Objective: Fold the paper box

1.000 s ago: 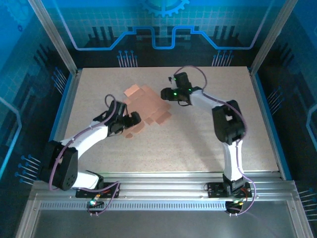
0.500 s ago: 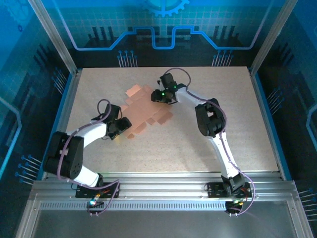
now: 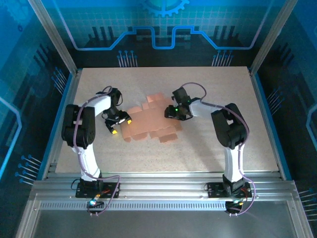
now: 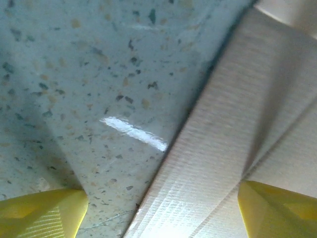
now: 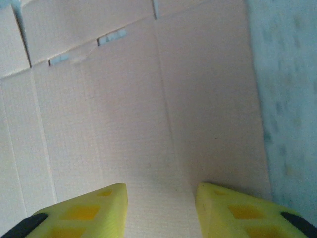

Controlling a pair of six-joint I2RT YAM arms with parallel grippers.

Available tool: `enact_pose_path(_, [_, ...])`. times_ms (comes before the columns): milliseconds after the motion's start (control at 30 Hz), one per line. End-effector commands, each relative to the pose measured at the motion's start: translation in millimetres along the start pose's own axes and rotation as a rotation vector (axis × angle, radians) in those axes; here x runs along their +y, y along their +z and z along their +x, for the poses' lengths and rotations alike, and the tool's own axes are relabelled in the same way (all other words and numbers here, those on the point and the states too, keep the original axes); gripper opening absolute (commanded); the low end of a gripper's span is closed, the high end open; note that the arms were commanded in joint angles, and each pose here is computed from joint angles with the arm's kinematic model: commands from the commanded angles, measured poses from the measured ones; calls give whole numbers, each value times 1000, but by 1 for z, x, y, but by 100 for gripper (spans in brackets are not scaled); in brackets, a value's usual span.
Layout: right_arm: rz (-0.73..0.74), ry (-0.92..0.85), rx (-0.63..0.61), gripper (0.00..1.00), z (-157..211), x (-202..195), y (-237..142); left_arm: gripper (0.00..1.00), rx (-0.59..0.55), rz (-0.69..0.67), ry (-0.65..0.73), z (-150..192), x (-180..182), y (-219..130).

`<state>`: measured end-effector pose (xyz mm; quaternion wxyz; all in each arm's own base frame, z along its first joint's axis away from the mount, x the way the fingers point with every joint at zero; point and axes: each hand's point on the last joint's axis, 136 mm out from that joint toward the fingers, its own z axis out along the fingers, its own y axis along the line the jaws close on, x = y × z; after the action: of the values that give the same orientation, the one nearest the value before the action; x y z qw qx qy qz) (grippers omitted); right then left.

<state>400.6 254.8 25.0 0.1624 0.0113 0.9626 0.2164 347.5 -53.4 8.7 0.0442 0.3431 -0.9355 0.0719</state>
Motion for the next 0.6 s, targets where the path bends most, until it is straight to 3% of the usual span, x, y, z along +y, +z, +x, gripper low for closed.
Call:
enact_pose_path(0, [-8,61,62,43,42,0,-7,82,-325,283,191,-99,-93,5])
enact_pose_path(167, [-48,-34,-10,55,32,12,-33,84,-363,319,221,-107,-113,-18])
enact_pose_path(233, [-37,-172,-63,66,13,20,-45,86,-403,350,231,-107,-118,-36])
enact_pose_path(333, [17,-381,-113,75,-18,28,-54,94,-456,405,254,-98,-125,-75])
enact_pose_path(467, [-7,-463,-82,75,-51,36,-40,99,-502,398,270,-68,-114,-121])
enact_pose_path(567, [-31,-398,-34,75,-80,30,-19,98,-427,404,215,-27,-96,-109])
